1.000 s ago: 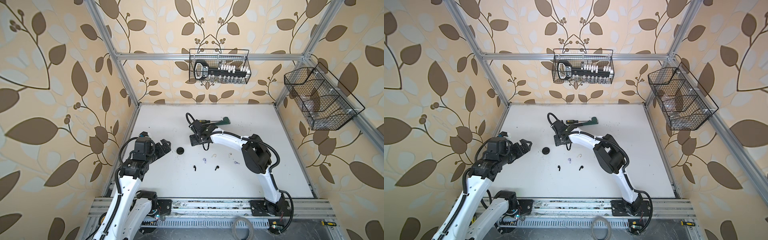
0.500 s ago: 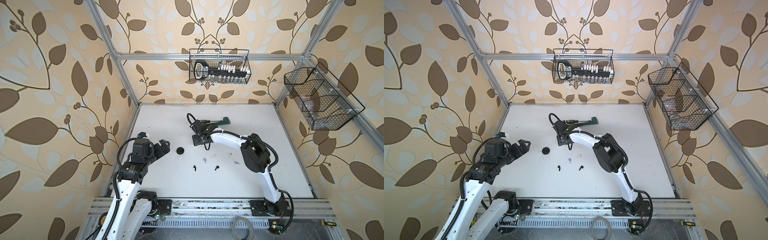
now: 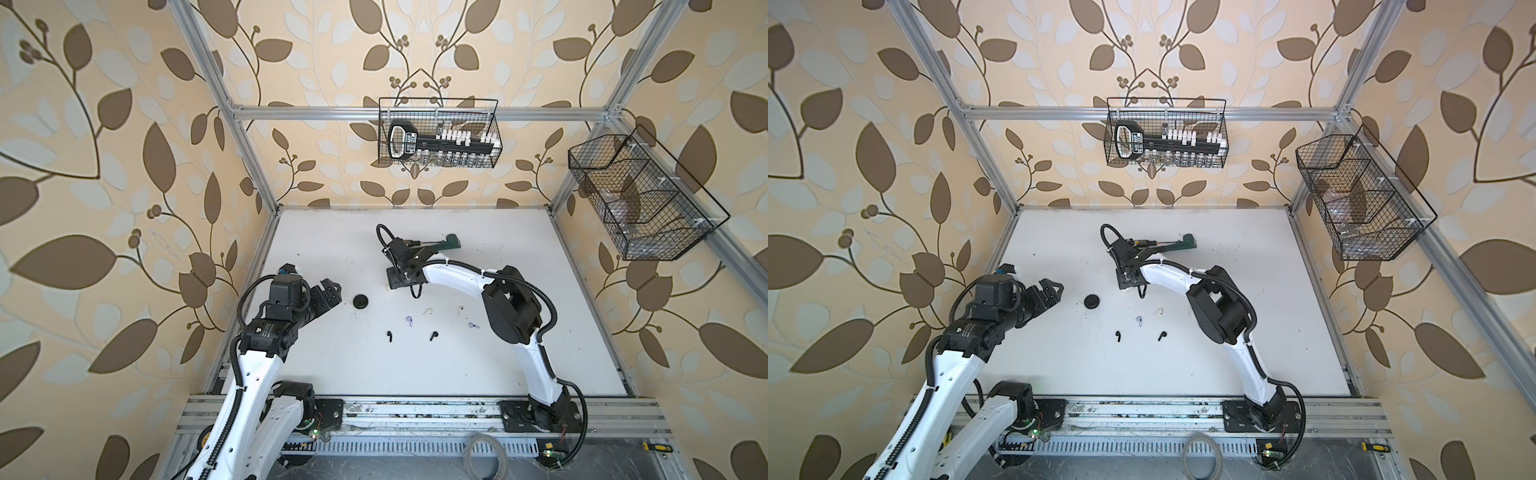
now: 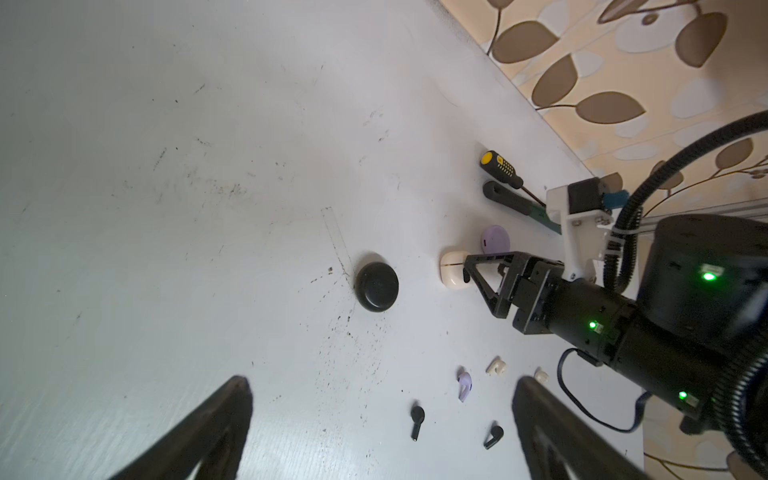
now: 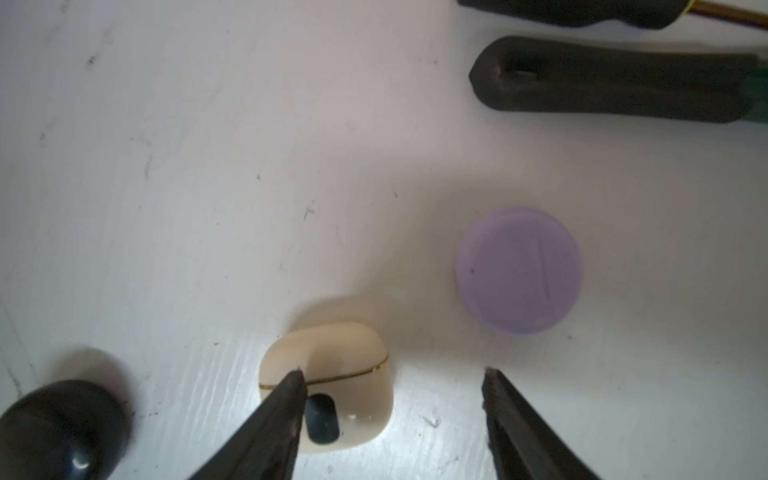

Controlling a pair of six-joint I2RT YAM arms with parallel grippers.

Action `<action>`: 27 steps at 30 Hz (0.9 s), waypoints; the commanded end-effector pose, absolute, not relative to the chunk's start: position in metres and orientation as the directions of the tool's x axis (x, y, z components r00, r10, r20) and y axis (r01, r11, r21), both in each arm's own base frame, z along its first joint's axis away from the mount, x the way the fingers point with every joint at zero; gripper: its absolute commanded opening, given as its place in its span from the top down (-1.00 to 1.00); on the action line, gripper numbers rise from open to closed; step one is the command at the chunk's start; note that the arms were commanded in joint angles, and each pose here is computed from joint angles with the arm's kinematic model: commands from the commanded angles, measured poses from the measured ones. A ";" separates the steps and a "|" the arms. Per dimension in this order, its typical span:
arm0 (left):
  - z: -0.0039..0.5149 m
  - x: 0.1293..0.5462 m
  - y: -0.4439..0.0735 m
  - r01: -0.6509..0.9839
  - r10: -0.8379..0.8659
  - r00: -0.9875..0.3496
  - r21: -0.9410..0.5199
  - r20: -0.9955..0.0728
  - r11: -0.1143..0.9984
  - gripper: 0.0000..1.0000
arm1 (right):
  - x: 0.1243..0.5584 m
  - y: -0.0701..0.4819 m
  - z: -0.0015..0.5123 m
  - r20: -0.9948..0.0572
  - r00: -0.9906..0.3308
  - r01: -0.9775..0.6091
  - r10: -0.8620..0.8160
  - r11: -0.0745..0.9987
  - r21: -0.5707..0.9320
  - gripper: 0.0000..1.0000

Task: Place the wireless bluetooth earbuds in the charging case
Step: 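Lower the right gripper around the cream case and close on it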

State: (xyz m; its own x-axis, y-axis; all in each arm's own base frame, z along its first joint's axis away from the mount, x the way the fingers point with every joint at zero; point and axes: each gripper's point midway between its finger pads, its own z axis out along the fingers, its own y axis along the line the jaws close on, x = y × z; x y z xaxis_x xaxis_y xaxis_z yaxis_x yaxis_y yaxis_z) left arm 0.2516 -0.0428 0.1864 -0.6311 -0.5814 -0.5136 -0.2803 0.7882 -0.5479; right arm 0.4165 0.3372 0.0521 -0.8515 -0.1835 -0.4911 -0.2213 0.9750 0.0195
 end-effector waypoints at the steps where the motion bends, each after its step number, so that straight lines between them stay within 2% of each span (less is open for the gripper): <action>1: 0.199 0.255 -0.046 -0.232 -0.556 -0.633 -0.553 -0.539 0.800 -0.98 | 0.432 0.338 0.073 -0.539 -0.827 -0.208 -0.163 0.978 0.022 -0.38; 12: 0.211 0.248 -0.042 -0.206 -0.559 -0.587 -0.560 -0.585 0.802 -0.98 | 0.444 0.335 0.039 -0.487 -0.857 -0.191 -0.167 0.982 -0.001 -0.34; 27: 0.216 0.244 -0.040 -0.205 -0.560 -0.574 -0.557 -0.597 0.805 -0.98 | 0.411 0.319 0.030 -0.464 -0.868 -0.180 -0.179 0.983 -0.042 -0.28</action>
